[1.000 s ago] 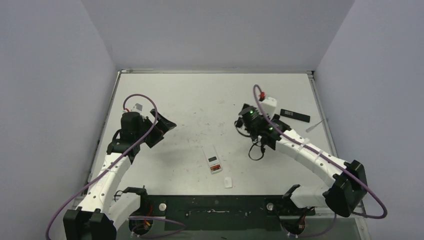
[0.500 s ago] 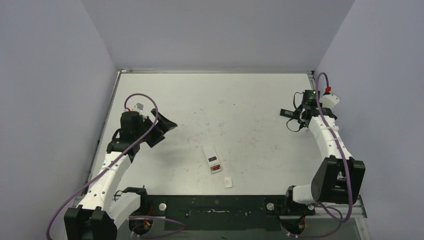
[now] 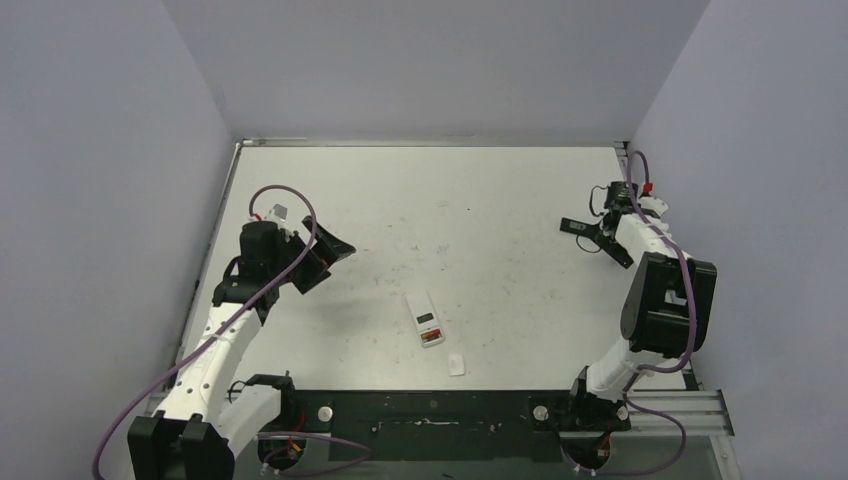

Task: Unload the batteries from the remote control
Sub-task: Pick up the screwdriver from the corner of the board.

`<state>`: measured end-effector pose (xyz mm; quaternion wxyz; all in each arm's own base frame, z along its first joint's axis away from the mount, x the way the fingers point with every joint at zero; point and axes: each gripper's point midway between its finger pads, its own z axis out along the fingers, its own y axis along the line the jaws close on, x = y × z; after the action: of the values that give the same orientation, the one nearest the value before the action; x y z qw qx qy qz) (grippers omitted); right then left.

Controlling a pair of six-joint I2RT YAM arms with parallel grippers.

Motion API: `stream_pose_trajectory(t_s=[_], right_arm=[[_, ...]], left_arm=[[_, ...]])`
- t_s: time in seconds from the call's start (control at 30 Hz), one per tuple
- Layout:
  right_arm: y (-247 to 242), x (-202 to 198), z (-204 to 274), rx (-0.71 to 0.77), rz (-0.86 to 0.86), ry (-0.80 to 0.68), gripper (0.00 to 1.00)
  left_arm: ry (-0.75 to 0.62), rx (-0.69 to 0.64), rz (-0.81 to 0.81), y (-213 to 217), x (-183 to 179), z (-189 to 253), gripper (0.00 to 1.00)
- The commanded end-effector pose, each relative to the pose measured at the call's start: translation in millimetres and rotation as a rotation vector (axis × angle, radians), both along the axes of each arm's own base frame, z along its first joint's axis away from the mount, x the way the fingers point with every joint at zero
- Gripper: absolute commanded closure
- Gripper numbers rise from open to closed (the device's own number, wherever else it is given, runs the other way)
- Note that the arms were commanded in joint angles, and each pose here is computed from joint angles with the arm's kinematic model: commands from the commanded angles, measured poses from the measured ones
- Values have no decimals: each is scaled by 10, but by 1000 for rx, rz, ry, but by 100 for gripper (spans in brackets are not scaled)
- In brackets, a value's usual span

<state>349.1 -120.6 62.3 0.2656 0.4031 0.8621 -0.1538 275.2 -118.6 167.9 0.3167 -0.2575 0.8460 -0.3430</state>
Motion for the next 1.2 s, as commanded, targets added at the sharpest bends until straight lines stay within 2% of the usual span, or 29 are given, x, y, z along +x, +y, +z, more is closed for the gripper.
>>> stream_pose_trajectory(t_s=[0.0, 0.8, 1.17], right_arm=[[-107, 223, 98, -12, -6, -89, 39], [-341, 389, -123, 49, -14, -95, 45], [-380, 341, -206, 64, -25, -80, 46]], left_arm=[[-87, -7, -10, -2, 77, 301, 2], [-84, -25, -21, -39, 126, 301, 0], [-72, -29, -29, -54, 137, 273, 0]])
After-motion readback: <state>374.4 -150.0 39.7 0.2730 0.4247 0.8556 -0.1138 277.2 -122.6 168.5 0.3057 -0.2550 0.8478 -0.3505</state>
